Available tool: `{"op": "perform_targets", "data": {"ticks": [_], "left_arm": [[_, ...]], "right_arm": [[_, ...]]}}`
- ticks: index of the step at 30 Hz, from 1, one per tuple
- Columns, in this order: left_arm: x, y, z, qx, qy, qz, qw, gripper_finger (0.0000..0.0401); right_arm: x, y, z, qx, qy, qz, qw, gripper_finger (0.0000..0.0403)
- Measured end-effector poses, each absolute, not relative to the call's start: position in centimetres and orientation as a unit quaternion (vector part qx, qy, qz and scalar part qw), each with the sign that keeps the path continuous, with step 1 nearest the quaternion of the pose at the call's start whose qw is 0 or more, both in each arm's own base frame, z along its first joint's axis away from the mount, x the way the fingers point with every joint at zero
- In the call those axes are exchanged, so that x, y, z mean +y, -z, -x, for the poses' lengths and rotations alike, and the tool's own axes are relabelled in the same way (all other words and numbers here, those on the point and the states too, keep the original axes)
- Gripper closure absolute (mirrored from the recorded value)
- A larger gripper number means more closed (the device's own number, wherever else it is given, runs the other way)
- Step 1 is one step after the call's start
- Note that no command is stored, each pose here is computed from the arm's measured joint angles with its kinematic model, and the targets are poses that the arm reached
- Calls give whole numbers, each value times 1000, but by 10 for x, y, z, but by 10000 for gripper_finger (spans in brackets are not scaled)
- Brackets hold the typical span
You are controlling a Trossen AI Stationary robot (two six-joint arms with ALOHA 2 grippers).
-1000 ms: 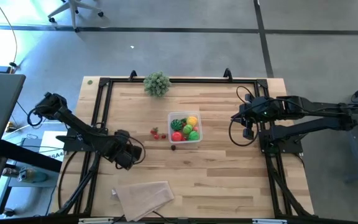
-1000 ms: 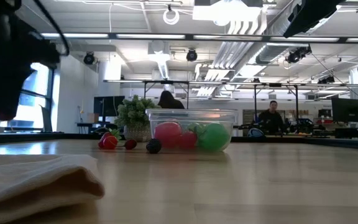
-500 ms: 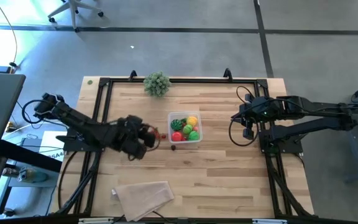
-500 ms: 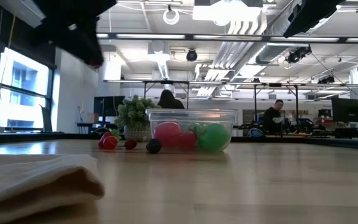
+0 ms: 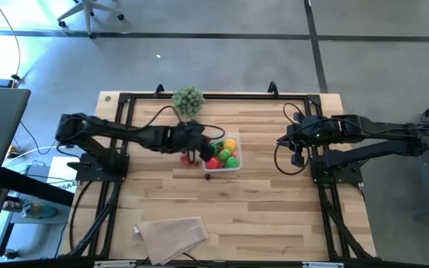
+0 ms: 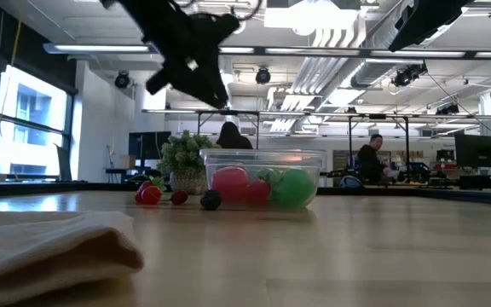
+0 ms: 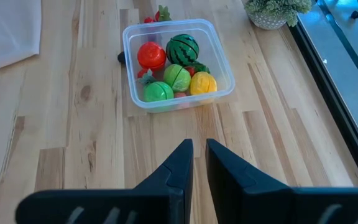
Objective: Pick and placing Produce into tupperware
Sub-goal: Put the bottom red cherry into the transparent bin
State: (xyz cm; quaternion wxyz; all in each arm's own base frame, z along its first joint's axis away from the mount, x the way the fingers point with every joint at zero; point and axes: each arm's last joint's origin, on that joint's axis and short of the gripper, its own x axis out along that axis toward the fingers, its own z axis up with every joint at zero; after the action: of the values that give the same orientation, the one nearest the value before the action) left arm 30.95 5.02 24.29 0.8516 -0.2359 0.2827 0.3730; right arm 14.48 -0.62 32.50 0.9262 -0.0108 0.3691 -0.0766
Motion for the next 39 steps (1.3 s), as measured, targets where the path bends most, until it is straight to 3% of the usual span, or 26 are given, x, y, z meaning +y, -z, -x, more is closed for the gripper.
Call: {"op": "perform_targets", "data": {"ticks": [9, 39], "left_arm": [[81, -198, -335, 320, -359, 260, 837, 304], [93, -183, -343, 343, -361, 274, 823, 304]], "right_arm": [[-6, -325, -145, 369, 77, 11, 926, 368], [-6, -325, -145, 369, 77, 11, 926, 368]]}}
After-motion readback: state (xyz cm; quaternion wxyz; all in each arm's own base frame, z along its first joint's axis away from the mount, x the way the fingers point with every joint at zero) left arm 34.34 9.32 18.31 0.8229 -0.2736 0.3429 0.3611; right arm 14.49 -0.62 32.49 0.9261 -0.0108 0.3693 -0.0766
